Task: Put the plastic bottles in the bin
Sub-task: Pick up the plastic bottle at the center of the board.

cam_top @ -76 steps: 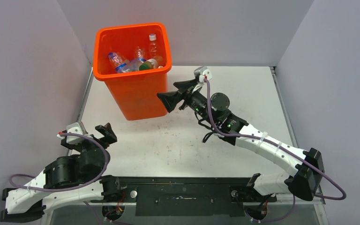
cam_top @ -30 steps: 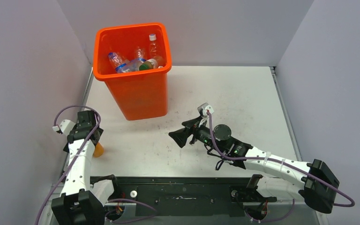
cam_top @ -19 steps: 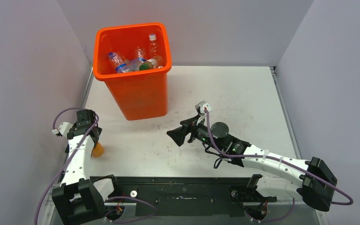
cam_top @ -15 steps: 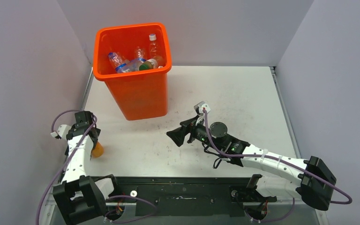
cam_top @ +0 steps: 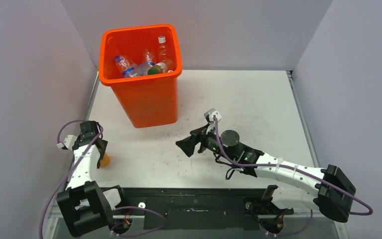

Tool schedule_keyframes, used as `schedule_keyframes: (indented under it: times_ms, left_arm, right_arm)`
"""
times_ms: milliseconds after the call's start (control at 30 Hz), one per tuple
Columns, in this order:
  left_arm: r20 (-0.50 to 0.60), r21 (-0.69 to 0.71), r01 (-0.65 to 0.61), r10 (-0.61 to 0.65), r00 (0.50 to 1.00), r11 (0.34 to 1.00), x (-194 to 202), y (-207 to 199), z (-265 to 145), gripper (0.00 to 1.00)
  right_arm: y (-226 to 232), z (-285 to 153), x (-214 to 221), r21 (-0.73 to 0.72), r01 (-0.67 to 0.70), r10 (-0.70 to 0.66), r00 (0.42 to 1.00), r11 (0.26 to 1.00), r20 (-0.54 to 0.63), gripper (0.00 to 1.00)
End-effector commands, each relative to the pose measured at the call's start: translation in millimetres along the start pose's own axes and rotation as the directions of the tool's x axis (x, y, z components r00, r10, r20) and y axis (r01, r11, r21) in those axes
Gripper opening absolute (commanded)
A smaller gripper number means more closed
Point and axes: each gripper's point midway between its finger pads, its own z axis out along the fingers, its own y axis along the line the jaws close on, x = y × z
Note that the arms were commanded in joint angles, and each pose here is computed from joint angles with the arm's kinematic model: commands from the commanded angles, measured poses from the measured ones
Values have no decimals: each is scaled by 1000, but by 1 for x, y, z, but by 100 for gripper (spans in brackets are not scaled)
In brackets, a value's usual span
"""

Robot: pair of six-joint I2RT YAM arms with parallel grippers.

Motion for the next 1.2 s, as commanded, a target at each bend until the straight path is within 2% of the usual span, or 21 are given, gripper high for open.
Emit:
schedule_keyframes:
  times_ms: [0,167,300,400,467,567,600,700,800,867,967,1000,1033,1100,1167]
  left_arm:
    - [12,63,27,-28,1000,998,-6,-13,0,60]
    - [53,127,42,-49,997,991,-19,-17,-17,43]
    - [89,231,67,-90,992,971,-39,-26,-51,28]
    - [164,362,83,-151,975,928,-71,-39,-100,21]
    - [226,430,82,-195,955,899,-93,-43,-135,12]
    - [290,583,71,-289,912,810,-126,-50,-194,0]
    - [302,632,62,-320,898,772,-137,-51,-215,0]
    - [306,783,-11,-370,877,622,-158,-58,-283,0]
    - [271,906,-118,-344,899,408,-157,-69,-352,0]
    - [257,957,-201,-289,922,211,-146,-81,-397,0]
    - [262,946,-289,-180,948,-145,-120,-89,-466,0]
    - [264,930,-293,-150,953,-225,-114,-87,-482,0]
    - [280,905,-307,-134,951,-294,-109,-82,-497,0]
    - [310,864,-338,-133,941,-374,-105,-75,-516,0]
    - [308,828,-314,-91,947,-465,-96,-75,-530,0]
  right_arm:
    - [19,-4,-35,-41,2,2,996,999,90,95]
    - [20,-10,-41,-39,7,-3,995,999,104,95]
    - [27,-18,-50,-56,22,-15,993,998,121,95]
    - [31,-27,-60,-63,38,-28,989,997,148,95]
    - [31,-33,-63,-55,51,-42,987,997,155,95]
    - [28,-43,-63,-37,63,-57,988,997,147,95]
    - [28,-46,-63,-32,65,-59,987,997,147,95]
    - [23,-58,-64,-8,70,-68,986,997,154,95]
    - [19,-68,-69,22,75,-78,983,997,165,95]
    - [15,-75,-73,48,80,-87,981,996,175,95]
    - [12,-85,-78,76,91,-103,979,993,177,95]
    - [10,-88,-79,86,92,-107,978,992,181,95]
    - [8,-92,-82,99,90,-108,976,991,190,95]
    - [6,-97,-84,108,89,-110,973,990,201,95]
    - [5,-100,-84,116,84,-107,973,990,206,95]
